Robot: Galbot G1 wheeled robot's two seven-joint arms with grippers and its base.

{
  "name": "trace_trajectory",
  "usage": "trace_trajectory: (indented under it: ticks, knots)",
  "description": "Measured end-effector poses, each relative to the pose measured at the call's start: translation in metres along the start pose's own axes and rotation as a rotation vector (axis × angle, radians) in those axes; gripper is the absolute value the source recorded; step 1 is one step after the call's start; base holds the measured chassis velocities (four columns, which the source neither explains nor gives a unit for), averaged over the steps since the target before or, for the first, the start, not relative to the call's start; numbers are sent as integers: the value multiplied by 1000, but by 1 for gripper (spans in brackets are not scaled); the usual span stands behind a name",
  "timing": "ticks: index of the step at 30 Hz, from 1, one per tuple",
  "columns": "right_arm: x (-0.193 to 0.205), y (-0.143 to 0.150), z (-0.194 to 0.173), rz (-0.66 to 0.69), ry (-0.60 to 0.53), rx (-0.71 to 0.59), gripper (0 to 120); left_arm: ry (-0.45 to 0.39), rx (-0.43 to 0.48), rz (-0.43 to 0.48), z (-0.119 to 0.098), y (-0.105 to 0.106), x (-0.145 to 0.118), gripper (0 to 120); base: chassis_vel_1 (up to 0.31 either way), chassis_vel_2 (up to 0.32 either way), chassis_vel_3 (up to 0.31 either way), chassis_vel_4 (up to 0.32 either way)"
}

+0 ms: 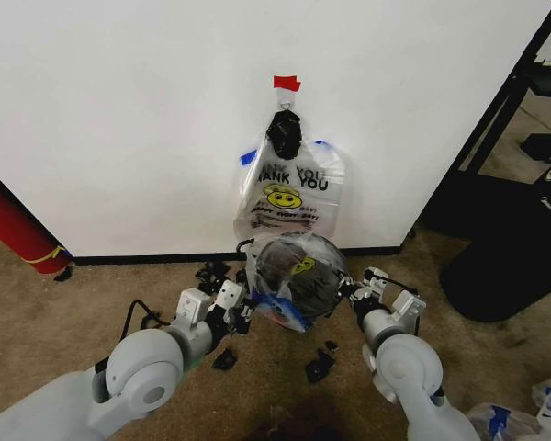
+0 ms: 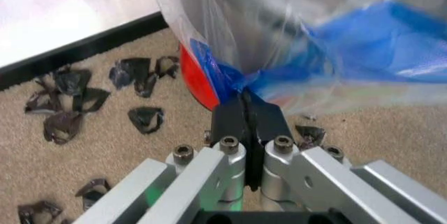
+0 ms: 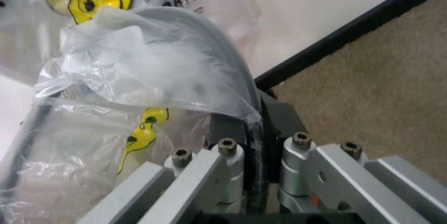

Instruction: Pick up the garbage bag from the wall and place it over the trash bin.

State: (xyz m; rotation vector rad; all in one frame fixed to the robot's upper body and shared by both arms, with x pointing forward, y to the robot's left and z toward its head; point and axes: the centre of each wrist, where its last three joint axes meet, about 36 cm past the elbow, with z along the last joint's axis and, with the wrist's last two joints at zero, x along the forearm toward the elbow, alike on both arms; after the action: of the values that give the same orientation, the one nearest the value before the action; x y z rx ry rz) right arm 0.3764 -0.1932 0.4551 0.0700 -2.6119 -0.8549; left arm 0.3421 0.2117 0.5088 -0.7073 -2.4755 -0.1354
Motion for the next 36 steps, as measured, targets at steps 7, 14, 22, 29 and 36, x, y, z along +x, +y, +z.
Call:
trace_trajectory:
  ticks: [7, 14, 22, 29, 36]
  knots:
    - [5, 3, -7, -19, 32, -53, 1, -12, -16, -23, 24, -1, -12, 0, 0, 0, 0, 0]
    - [15, 7, -6, -40, 59, -76, 1, -32, -37, -77, 47, -2, -44, 0, 0, 0, 0, 0]
    - [17, 8, -5, -43, 63, -71, 1, -39, -73, -130, 58, 1, -59, 0, 0, 0, 0, 0]
    - [15, 12, -2, -52, 72, -73, 1, -49, -61, -150, 70, -10, -74, 0, 0, 0, 0, 0]
    - [12, 11, 4, -43, 81, -76, 1, -92, -62, -190, 69, -6, -78, 0, 0, 0, 0, 0]
